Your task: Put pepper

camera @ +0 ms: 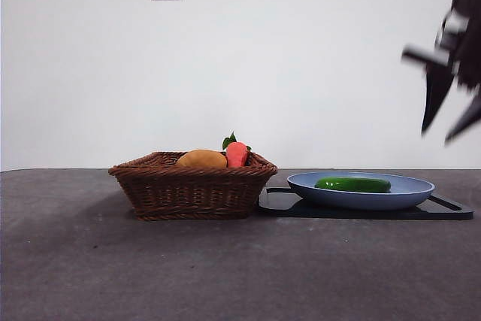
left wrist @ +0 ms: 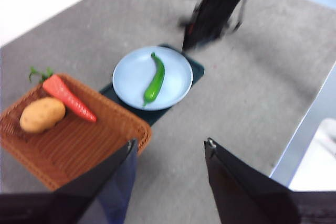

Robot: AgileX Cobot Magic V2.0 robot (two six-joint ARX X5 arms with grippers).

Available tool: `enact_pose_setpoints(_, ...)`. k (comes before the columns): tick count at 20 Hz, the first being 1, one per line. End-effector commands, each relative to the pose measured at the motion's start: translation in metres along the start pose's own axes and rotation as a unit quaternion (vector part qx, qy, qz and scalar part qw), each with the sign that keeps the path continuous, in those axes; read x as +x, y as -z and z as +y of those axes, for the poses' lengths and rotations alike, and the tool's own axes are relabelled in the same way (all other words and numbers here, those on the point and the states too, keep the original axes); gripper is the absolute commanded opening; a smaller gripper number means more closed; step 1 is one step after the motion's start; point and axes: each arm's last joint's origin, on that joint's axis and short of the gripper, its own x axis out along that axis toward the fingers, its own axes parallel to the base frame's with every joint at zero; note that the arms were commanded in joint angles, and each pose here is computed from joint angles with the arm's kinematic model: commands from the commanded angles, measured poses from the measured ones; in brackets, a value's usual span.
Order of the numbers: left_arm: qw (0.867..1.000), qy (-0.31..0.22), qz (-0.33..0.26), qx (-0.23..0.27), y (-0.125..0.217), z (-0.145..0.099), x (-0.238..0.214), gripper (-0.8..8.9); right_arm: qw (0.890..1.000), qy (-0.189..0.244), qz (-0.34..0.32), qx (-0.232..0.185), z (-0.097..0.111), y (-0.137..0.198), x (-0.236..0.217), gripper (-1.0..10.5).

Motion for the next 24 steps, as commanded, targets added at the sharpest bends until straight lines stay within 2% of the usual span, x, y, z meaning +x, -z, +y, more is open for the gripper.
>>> enact_pose_setpoints(1, 1.000, 0.000, 0.000, 0.010, -0.003, -0.001, 0.000, 2.32, 0.998, -0.009, -0.031, -0.046, 0.019, 0.011, -0.045, 1.7)
enact_pose_setpoints(7, 1.000, 0.001, 0.003, 0.015, -0.002, -0.001, 0.000, 2.32, 0.986, -0.041, -0.064, -0.151, 0.063, 0.090, -0.149, 1.7)
enact_pose_setpoints(12, 1.000, 0.004, 0.017, 0.000, 0.001, -0.001, 0.000, 2.31, 0.973, -0.050, 0.001, -0.224, 0.071, 0.149, -0.183, 1.7)
enact_pose_setpoints(13, 1.000, 0.004, 0.022, -0.007, 0.002, -0.001, 0.000, 2.30, 0.971, -0.057, -0.004, -0.234, 0.072, 0.155, -0.187, 1.6)
enact_pose_setpoints(15, 0.999, 0.005, 0.035, -0.018, 0.004, -0.001, -0.001, 2.15, 0.963, -0.067, -0.018, -0.259, 0.074, 0.165, -0.196, 0.8)
enact_pose_setpoints(16, 0.999, 0.004, 0.042, -0.021, 0.006, -0.001, -0.001, 1.64, 0.961, -0.070, -0.021, -0.268, 0.074, 0.167, -0.198, 0.2)
enact_pose_setpoints(18, 0.999, 0.004, 0.045, -0.031, 0.006, -0.001, -0.001, 0.31, 0.956, -0.070, -0.023, -0.283, 0.074, 0.168, -0.199, 0.1)
enact_pose_setpoints(19, 0.999, 0.003, 0.045, -0.031, 0.006, -0.001, -0.001, 0.04, 0.956, -0.071, -0.024, -0.283, 0.074, 0.168, -0.199, 0.1)
enact_pose_setpoints(24, 0.999, 0.002, 0.044, -0.030, 0.006, -0.001, -0.001, 0.08, 0.958, -0.073, -0.024, -0.276, 0.074, 0.168, -0.199, 0.1)
